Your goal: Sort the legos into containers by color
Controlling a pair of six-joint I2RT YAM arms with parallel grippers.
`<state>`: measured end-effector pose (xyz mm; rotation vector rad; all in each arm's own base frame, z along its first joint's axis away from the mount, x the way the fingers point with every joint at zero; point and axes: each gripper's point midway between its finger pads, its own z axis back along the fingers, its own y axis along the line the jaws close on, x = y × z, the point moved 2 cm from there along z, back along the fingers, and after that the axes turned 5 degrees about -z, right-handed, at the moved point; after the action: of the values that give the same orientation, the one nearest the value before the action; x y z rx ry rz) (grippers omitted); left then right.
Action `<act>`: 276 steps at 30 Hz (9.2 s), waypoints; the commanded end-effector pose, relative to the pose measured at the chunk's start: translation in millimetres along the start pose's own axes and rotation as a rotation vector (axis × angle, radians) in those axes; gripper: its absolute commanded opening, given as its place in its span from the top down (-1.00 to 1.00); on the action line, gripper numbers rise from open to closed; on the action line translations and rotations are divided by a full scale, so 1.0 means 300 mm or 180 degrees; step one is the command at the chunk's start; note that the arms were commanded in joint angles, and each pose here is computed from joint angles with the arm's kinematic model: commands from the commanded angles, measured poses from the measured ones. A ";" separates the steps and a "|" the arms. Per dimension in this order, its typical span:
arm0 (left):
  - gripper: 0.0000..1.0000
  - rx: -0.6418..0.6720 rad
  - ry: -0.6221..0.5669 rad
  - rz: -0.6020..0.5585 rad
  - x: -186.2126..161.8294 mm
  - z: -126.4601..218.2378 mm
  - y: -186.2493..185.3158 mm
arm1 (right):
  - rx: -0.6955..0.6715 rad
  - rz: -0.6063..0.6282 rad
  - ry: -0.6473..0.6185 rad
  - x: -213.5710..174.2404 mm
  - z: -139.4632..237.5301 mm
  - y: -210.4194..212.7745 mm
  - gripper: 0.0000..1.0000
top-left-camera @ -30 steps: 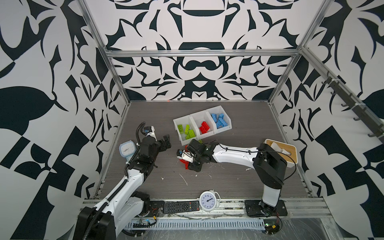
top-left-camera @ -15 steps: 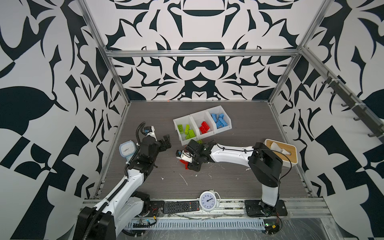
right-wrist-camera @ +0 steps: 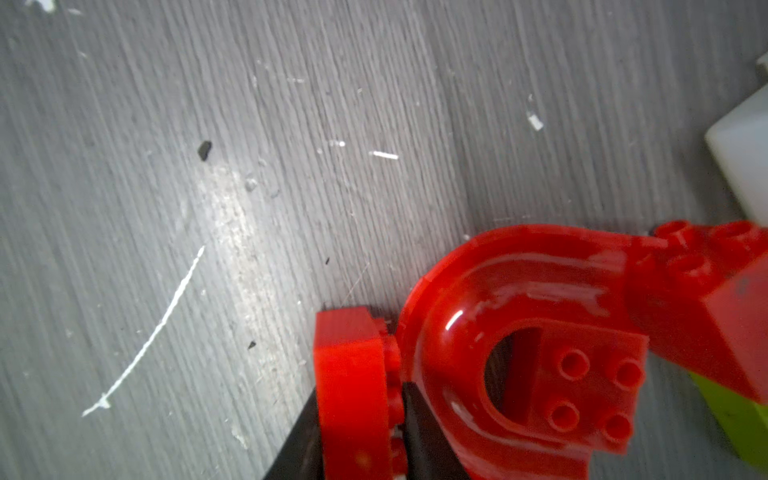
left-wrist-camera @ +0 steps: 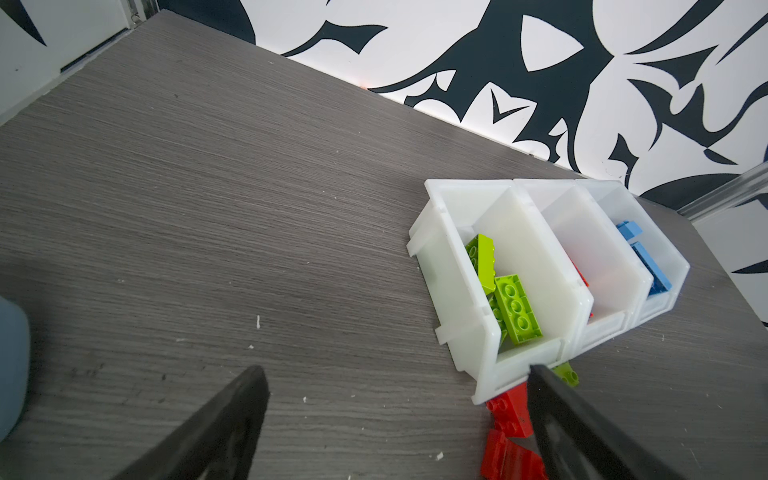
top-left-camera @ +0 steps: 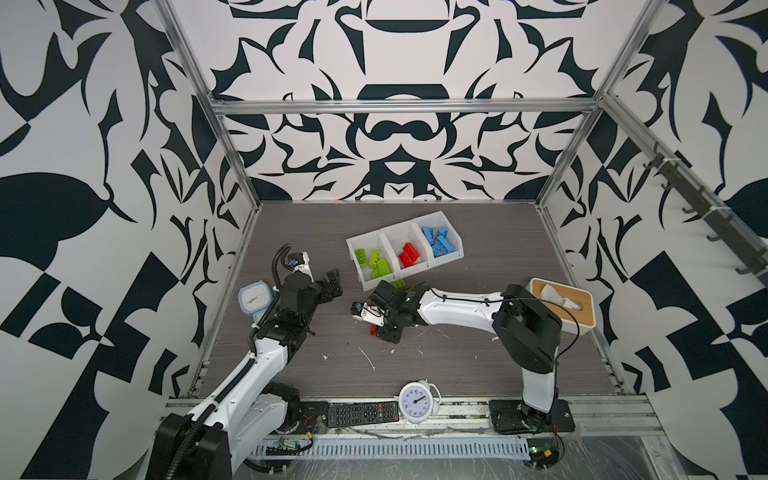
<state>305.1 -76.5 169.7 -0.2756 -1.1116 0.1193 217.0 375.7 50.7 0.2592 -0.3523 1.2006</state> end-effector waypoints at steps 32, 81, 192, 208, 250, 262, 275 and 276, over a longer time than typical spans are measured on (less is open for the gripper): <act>-1.00 0.0005 0.0042 0.0041 -0.020 -0.006 0.008 | 0.0052 -0.0823 -0.1389 0.140 0.499 -0.247 0.55; -1.00 -0.0025 0.0036 0.0043 -0.018 -0.002 0.003 | -0.0094 -0.1727 -0.1665 0.128 0.486 -0.787 -0.03; -1.00 0.0113 -0.0043 0.0364 -0.014 0.017 0.082 | -0.0205 -0.1114 -0.0821 0.199 0.384 -0.261 0.56; -1.00 0.0065 -0.0010 0.0359 -0.016 0.011 0.073 | -0.0340 -0.1417 -0.1199 0.230 0.508 -0.675 0.53; -1.00 0.0039 -0.0028 0.0352 -0.011 0.018 0.068 | -0.0565 -0.1979 -0.1349 0.140 0.484 -0.662 -0.24; -1.00 0.0022 0.0000 0.0364 -0.017 0.010 0.066 | -0.0802 -0.2481 -0.1429 -0.004 0.378 -0.520 -0.32; -1.00 0.0041 -0.0040 0.0363 -0.011 0.021 0.069 | -0.0748 -0.2254 -0.1300 0.081 0.243 -0.422 -0.32; -1.00 0.0034 -0.0034 0.0363 -0.012 0.019 0.068 | -0.0747 -0.2210 -0.1278 0.091 0.232 -0.404 -0.32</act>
<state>296.8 -57.2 153.1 -0.3155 -1.0782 0.2222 326.9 308.2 95.2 0.3452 -0.5920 0.3984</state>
